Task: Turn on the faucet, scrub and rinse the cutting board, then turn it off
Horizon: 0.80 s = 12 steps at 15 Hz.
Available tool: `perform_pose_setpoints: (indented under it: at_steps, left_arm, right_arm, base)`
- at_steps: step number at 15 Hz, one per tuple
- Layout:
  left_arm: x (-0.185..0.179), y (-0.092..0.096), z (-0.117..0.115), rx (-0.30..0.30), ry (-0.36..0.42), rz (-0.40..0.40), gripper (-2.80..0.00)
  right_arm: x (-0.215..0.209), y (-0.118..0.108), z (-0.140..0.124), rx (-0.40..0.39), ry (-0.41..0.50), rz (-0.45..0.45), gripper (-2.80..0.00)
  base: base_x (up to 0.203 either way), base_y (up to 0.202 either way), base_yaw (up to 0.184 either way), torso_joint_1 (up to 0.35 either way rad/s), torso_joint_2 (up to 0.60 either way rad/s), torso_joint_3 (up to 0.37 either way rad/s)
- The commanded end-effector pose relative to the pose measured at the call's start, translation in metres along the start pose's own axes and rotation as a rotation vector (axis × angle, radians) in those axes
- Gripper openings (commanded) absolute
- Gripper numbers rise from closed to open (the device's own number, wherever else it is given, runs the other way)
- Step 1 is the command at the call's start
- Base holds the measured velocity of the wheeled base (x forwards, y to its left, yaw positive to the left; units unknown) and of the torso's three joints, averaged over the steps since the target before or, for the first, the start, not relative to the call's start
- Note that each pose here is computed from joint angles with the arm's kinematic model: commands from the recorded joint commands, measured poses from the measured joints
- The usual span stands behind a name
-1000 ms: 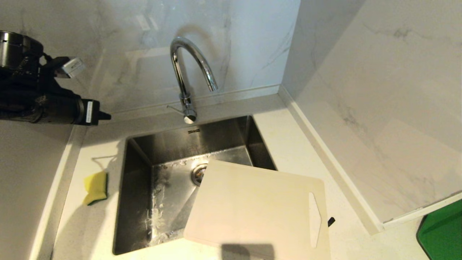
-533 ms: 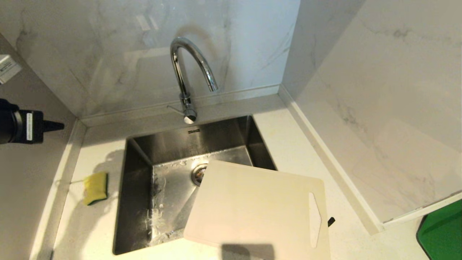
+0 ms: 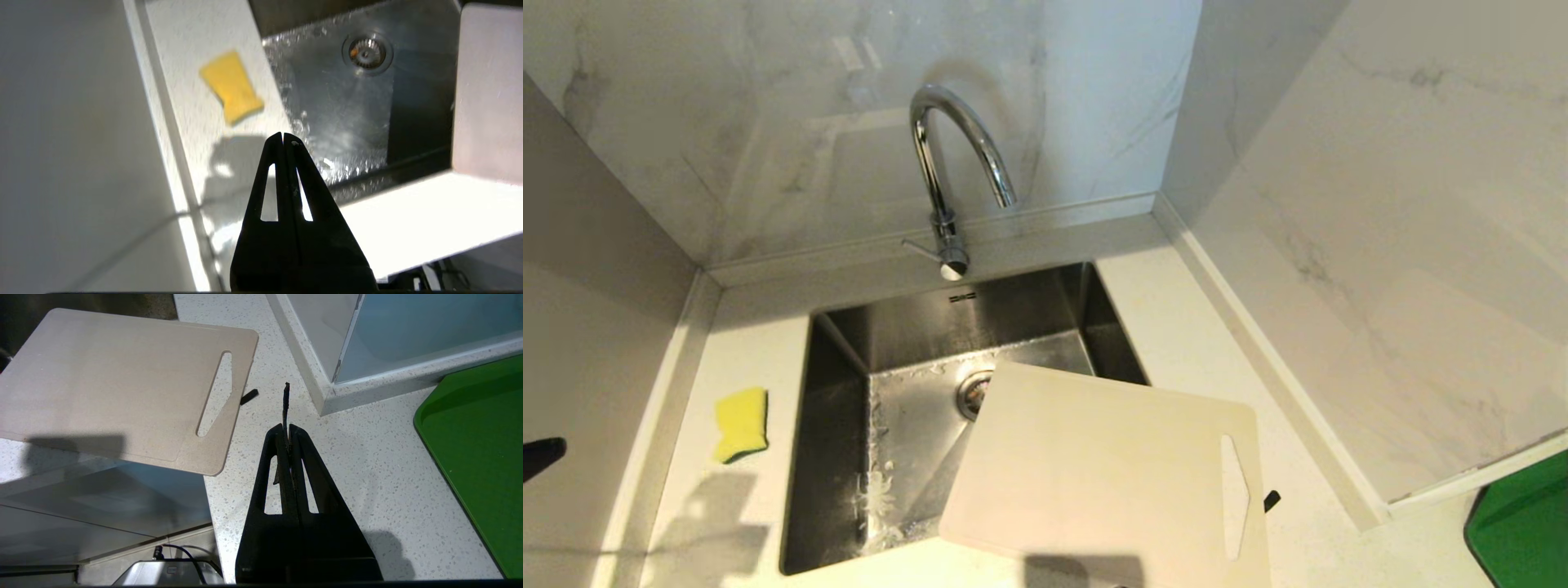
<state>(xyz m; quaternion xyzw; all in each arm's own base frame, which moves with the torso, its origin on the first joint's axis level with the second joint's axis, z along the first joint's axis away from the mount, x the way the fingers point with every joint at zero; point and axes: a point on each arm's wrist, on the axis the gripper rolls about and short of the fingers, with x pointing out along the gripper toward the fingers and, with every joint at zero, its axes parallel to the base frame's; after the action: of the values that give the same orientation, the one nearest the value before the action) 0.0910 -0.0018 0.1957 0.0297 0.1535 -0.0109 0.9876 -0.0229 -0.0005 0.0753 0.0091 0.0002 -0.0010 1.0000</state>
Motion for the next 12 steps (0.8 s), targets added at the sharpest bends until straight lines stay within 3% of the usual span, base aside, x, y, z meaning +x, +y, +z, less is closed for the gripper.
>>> perform_pose_setpoints:
  at_steps: [1, 7, 12]
  left_arm:
    - [-0.02, -0.001, -0.033, -0.009, -0.025, 0.014, -2.8]
    - [-0.042, -0.005, -0.102, -0.021, -0.031, 0.008, -2.8]
    - [-0.05, -0.008, -0.132, -0.028, -0.049, 0.034, -2.8]
  right_arm:
    - [0.0, 0.0, 0.0, 0.0, 0.001, 0.0, -2.8]
    - [0.0, 0.0, 0.0, 0.0, 0.001, 0.0, -2.8]
    - [0.0, 0.0, 0.0, 0.0, 0.001, 0.0, -2.8]
  base:
    - [0.0, 0.0, 0.0, 0.0, 0.0, 0.0]
    - [0.0, 0.0, 0.0, 0.0, 0.0, 0.0]
    - [0.0, 0.0, 0.0, 0.0, 0.0, 0.0]
